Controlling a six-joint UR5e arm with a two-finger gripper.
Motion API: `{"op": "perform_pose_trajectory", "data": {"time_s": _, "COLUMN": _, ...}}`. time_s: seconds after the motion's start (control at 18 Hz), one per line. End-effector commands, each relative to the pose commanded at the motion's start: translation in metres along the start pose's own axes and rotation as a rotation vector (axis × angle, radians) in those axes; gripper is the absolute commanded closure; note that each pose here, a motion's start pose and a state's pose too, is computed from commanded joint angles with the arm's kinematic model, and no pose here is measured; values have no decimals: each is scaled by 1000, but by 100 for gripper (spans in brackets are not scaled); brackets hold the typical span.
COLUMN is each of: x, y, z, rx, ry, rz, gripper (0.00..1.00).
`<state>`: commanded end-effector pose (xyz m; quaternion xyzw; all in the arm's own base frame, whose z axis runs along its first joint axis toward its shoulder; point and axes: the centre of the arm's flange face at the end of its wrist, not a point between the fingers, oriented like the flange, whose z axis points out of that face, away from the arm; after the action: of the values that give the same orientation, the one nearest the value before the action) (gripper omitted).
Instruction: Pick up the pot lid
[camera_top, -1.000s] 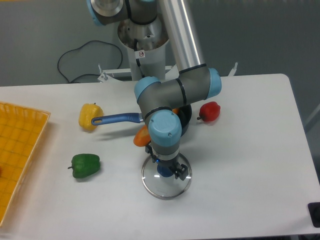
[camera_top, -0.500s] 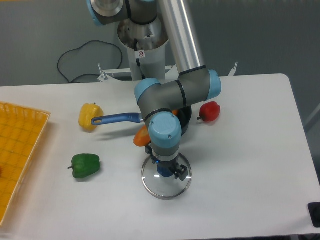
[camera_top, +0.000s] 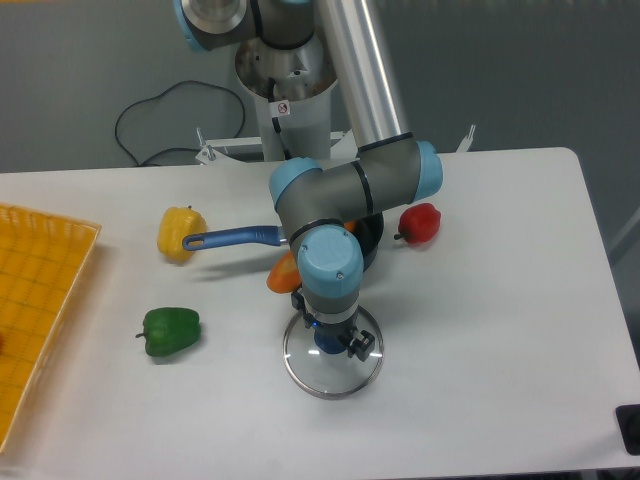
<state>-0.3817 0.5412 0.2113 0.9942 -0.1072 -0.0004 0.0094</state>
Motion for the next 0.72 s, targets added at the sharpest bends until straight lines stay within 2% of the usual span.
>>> {"op": "perform_pose_trajectory", "data": {"time_s": 0.33, "x": 0, "y": 0, "z": 0, "rx": 0, "ry": 0, "rz": 0, "gripper": 31}}
{"op": "perform_pose_trajectory", "data": {"time_s": 0.39, "x": 0, "y": 0, "z": 0, "rx": 0, "ry": 0, "rz": -3, "gripper": 37}}
{"op": "perform_pose_trajectory", "data": {"time_s": 0.5, "x": 0, "y": 0, "z": -2, "rx": 2, "ry": -3, "rz": -5, "gripper": 42}}
{"op": "perform_pose_trajectory", "data": {"time_s": 0.72, "x": -2, "y": -1, "z": -5, "rx": 4, "ry": -7, "rz": -5, "gripper": 45}}
